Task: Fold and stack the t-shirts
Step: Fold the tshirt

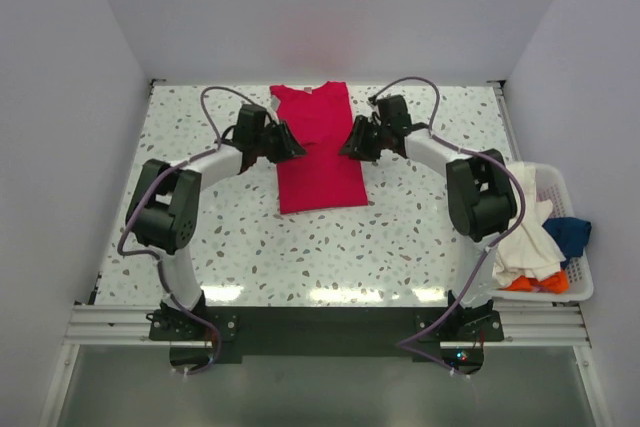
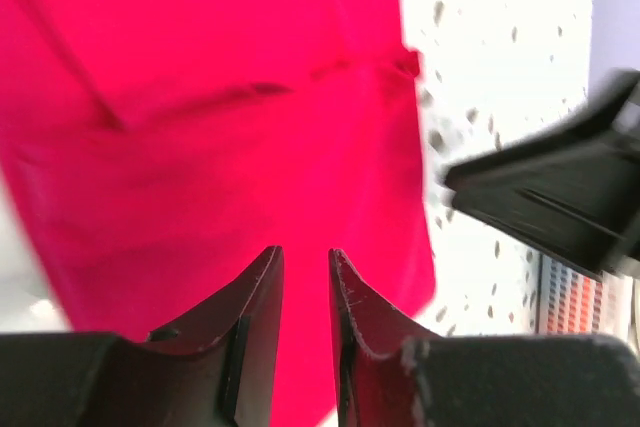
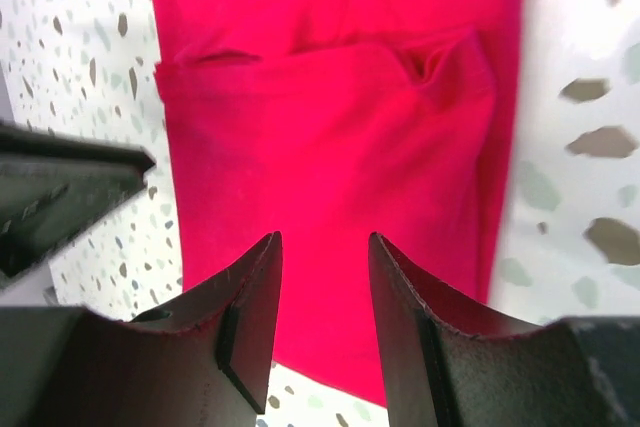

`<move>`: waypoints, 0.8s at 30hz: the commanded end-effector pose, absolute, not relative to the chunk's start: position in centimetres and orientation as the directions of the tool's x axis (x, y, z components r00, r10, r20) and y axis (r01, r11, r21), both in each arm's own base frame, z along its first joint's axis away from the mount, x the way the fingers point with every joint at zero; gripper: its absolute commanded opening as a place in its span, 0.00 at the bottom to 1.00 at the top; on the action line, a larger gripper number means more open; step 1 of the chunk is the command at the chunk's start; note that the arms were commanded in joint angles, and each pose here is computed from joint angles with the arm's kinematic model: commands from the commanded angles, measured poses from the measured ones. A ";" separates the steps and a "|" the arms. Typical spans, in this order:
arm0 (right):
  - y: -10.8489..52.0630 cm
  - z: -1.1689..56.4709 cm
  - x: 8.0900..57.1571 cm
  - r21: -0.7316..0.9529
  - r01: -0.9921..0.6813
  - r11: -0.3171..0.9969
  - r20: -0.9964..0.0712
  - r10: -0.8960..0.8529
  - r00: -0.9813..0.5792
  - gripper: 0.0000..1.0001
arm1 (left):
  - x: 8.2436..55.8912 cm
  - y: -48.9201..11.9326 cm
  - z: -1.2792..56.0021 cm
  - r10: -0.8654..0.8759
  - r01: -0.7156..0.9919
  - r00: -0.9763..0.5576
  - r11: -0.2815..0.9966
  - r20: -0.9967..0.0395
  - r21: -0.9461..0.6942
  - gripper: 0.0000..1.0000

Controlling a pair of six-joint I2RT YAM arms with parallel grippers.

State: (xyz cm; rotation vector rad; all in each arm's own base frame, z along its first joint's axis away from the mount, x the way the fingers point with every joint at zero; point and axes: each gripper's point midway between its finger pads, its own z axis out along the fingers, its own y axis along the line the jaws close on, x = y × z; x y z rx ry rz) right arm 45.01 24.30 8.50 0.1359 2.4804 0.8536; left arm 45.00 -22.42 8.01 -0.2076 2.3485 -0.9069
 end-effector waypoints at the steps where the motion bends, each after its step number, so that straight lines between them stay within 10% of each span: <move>1: 25.6 8.8 43.6 0.664 -0.073 0.745 -0.403 0.273 -0.873 0.43 | 41.7 -25.4 10.5 -0.328 0.144 -0.798 0.711 -0.506 -0.688 0.29; 13: 21.5 1.6 38.0 0.586 0.131 0.800 -0.262 0.340 -0.903 0.42 | 31.4 -21.8 0.7 -0.351 -0.064 -0.874 0.769 -0.336 -0.636 0.24; 24: 21.1 6.6 36.6 0.547 0.050 0.836 -0.387 0.305 -0.870 0.42 | 32.0 -22.2 3.5 -0.316 0.000 -0.868 0.771 -0.383 -0.637 0.24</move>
